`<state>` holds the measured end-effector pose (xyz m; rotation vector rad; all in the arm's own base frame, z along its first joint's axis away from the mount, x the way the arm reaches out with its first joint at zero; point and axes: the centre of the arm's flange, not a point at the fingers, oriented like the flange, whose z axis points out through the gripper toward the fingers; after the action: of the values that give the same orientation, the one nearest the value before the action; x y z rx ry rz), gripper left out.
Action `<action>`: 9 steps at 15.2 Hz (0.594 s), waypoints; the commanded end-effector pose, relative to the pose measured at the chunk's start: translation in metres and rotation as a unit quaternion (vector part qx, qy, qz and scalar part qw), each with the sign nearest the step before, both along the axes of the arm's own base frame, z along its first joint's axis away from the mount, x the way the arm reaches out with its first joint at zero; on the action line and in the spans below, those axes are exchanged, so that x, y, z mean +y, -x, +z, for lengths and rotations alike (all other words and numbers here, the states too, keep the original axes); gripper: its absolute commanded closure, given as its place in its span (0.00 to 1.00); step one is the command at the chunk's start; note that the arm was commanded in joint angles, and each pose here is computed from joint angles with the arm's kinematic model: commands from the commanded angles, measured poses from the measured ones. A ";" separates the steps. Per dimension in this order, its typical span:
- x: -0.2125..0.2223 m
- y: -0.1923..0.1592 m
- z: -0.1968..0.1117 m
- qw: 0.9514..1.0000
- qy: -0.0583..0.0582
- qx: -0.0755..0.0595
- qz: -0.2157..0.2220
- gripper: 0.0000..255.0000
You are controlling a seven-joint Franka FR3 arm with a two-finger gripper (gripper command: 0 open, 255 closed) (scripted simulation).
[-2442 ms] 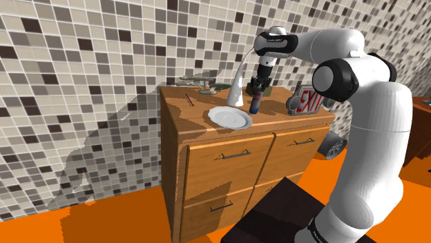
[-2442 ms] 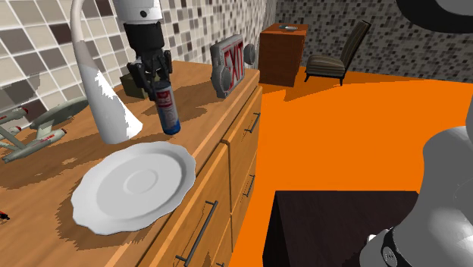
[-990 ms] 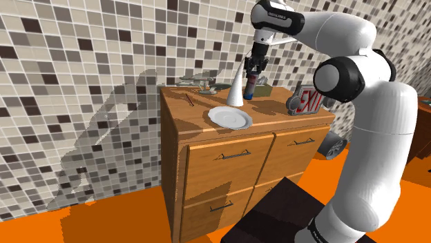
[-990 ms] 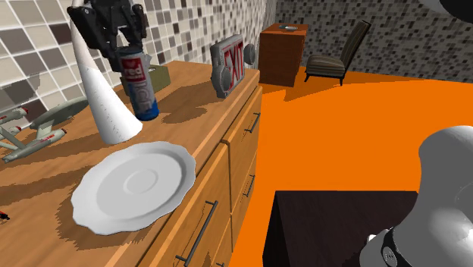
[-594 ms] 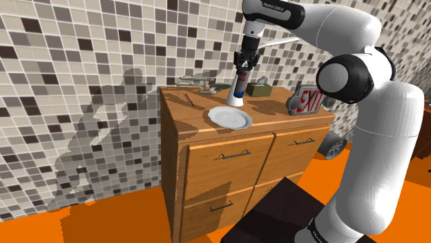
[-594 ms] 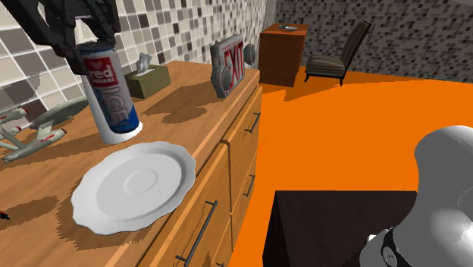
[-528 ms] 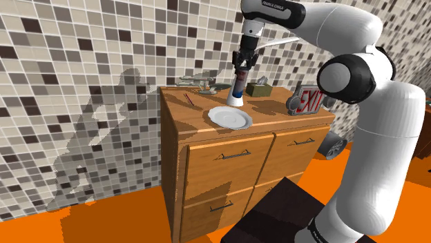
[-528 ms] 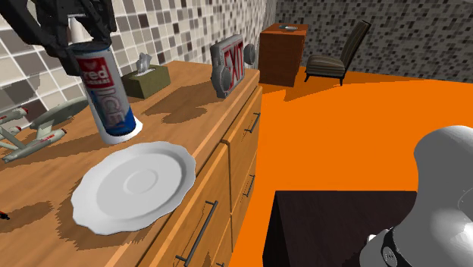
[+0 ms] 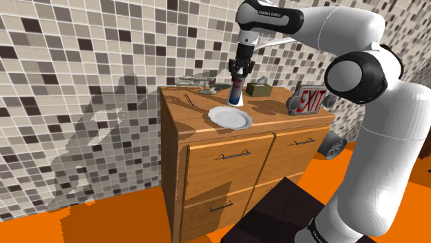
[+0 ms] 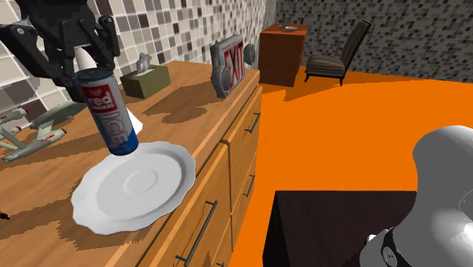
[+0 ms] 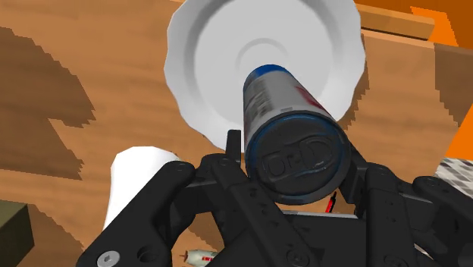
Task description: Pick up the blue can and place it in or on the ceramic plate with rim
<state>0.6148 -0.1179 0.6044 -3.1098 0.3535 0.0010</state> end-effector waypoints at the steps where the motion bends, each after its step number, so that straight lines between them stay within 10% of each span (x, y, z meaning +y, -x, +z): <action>1: 0.000 0.000 -0.010 1.000 0.000 -0.001 0.000 1.00; 9: 0.000 0.000 -0.053 1.000 0.000 -0.001 0.000 1.00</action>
<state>0.6148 -0.1181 0.5580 -3.1098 0.3537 0.0009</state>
